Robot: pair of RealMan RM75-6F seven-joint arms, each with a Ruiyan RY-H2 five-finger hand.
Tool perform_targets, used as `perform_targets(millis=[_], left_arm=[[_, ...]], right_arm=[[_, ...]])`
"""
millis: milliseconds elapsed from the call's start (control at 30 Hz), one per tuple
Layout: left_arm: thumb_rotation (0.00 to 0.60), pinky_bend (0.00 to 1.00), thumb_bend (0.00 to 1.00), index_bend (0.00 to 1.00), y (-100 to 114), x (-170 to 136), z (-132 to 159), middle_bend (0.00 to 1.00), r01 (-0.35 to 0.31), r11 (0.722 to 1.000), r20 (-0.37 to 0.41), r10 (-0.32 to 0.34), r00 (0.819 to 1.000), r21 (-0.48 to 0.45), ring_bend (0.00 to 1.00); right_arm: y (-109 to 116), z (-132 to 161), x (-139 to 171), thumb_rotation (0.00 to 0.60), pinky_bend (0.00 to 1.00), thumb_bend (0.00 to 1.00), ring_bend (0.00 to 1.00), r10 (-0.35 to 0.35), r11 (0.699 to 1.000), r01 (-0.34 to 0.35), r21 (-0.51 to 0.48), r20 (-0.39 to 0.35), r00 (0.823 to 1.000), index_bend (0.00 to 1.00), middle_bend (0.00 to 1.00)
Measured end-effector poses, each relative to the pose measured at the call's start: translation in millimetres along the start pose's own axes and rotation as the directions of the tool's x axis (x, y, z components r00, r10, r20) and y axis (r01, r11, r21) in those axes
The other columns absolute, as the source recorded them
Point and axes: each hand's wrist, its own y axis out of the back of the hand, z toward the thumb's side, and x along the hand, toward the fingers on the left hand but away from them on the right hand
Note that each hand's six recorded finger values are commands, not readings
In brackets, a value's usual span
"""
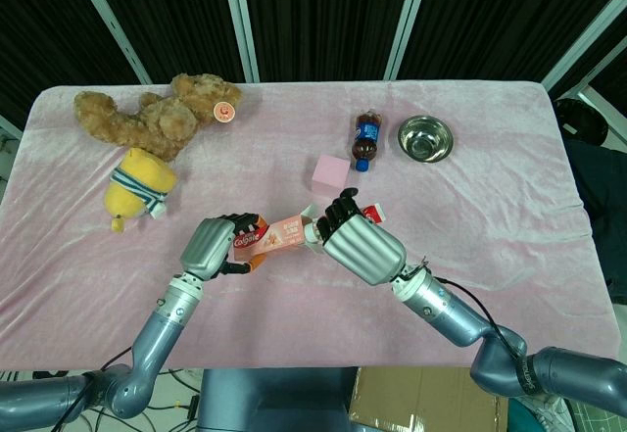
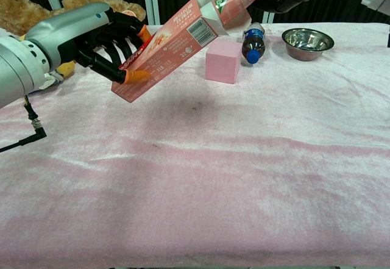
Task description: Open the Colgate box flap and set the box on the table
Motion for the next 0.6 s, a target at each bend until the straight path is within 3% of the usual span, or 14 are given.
perform_targets(millis=[600], left_arm=[[0.6,0.45,0.35,0.48,0.5,1.6,1.7,0.48,0.006,1.0,-0.011,-0.006,1.0,-0.025,0.39]], right_arm=[[5.6,2.1,-6.0,0.6,0.44,0.36,0.49,-0.044,0.997,0.047,0.057,-0.055,0.997,0.7,0.61]])
